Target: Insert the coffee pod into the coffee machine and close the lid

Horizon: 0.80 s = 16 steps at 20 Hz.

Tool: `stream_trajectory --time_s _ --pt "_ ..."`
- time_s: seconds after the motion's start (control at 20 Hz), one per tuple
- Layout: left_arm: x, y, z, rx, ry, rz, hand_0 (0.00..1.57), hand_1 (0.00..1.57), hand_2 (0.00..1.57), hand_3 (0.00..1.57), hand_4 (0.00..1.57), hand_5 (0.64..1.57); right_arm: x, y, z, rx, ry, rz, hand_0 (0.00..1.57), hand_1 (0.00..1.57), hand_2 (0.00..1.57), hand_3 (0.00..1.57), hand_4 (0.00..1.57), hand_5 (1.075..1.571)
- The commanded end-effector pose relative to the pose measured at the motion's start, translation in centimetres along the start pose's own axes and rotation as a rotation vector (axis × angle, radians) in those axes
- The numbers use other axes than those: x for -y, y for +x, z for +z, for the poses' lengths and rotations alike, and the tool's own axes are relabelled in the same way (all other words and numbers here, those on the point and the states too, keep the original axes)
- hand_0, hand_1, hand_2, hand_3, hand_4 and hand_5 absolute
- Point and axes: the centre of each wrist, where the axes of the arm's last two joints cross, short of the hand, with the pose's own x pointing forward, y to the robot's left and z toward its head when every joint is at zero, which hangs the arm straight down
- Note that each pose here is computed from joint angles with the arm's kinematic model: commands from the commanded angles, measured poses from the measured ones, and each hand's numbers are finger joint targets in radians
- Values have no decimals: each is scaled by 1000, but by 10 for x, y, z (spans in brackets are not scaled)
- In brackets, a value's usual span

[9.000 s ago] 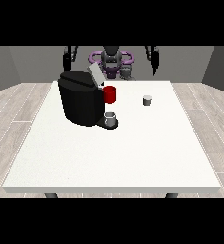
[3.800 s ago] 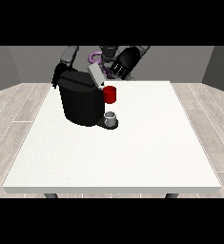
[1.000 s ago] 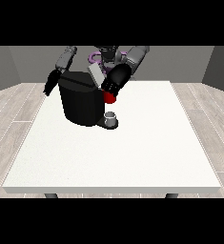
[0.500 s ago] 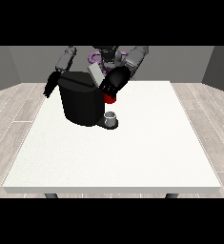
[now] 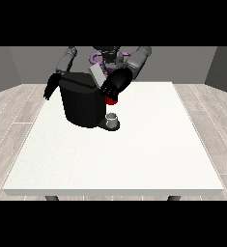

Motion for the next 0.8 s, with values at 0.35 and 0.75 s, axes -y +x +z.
stream_trajectory --time_s 0.35,0.75 --pt "-1 -6 2 -50 7 -46 0 0 565 474 0 1571 13 -2 -6 -48 -14 20 0 0 0 0 147 1571" --pt "24 -2 0 -39 -34 -54 0 0 299 199 0 1571 9 -26 6 -69 -26 3 0 0 0 0 153 1571"
